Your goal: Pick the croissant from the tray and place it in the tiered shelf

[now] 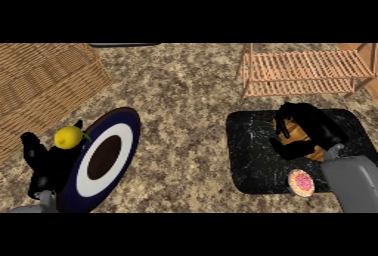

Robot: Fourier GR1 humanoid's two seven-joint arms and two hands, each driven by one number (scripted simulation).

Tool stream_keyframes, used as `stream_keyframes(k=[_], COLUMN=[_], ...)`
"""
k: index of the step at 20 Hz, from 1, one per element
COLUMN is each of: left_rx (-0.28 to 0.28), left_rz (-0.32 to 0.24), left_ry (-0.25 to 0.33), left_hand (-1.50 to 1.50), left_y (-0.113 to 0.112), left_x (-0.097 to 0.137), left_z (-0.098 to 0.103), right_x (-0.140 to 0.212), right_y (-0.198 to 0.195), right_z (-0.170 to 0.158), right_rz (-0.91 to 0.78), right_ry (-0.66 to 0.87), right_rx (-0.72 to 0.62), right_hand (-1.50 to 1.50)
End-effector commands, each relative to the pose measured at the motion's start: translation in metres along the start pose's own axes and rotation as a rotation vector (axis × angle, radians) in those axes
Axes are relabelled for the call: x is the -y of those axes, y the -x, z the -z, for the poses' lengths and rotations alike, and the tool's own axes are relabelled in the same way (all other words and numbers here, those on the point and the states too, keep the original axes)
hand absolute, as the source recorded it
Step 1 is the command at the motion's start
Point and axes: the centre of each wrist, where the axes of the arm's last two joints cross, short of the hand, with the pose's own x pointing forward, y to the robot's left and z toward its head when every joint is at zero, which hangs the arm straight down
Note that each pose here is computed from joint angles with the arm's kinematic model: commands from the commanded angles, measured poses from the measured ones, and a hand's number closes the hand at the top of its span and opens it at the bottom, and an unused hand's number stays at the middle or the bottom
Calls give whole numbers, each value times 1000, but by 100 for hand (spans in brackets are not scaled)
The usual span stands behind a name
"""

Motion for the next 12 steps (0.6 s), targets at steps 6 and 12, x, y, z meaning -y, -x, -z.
stream_keyframes(k=[6, 12], left_rx=[-52, -62], left_rz=[-9, -7], left_ry=[-2, 7], left_hand=[0, 0], left_y=[21, 17], left_x=[2, 19], left_z=[-1, 4], right_x=[78, 144], right_y=[-91, -147], right_z=[-73, -114], right_rz=[47, 40], right_ry=[404, 534], right_rx=[37, -21], right_hand=[150, 150])
